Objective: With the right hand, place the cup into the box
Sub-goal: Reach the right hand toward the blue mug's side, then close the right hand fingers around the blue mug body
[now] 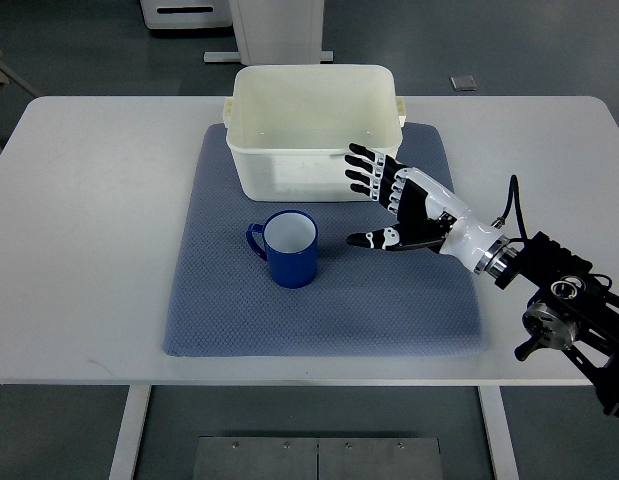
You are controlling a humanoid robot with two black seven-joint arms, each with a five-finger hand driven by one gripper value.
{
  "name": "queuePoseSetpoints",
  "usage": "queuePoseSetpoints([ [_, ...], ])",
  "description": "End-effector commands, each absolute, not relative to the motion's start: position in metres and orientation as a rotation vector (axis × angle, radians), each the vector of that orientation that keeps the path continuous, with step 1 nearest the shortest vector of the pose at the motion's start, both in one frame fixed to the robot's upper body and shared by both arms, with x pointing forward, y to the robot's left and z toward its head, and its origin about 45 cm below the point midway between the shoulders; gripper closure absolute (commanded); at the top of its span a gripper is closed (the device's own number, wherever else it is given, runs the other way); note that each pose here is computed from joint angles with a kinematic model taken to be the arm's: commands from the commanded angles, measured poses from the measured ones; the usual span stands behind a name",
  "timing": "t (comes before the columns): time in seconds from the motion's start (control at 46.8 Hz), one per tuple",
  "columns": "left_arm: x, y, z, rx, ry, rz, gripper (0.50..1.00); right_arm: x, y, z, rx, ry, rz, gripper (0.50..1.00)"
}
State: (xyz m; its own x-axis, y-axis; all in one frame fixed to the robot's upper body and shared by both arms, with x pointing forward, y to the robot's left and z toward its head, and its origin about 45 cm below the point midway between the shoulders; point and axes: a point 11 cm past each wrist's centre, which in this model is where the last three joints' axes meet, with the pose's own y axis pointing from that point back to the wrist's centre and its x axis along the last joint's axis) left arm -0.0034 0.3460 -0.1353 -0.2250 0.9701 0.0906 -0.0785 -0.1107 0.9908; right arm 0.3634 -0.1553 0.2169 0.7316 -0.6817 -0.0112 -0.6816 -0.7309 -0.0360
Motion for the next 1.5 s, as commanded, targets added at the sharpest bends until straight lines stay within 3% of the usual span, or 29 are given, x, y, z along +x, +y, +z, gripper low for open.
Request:
queuePoseSetpoints([
  [0.0, -0.003, 0.346, -0.135, 1.101, 1.252, 1.490, 0.500, 0.362, -0.149, 0.211, -2.902, 1.130, 0.010, 0.500],
  [1.475, -0.003, 0.346, -0.135, 1.100, 1.250, 1.491, 0.500, 0.361, -0.081, 0.161, -2.920, 1.125, 0.093, 0.500],
])
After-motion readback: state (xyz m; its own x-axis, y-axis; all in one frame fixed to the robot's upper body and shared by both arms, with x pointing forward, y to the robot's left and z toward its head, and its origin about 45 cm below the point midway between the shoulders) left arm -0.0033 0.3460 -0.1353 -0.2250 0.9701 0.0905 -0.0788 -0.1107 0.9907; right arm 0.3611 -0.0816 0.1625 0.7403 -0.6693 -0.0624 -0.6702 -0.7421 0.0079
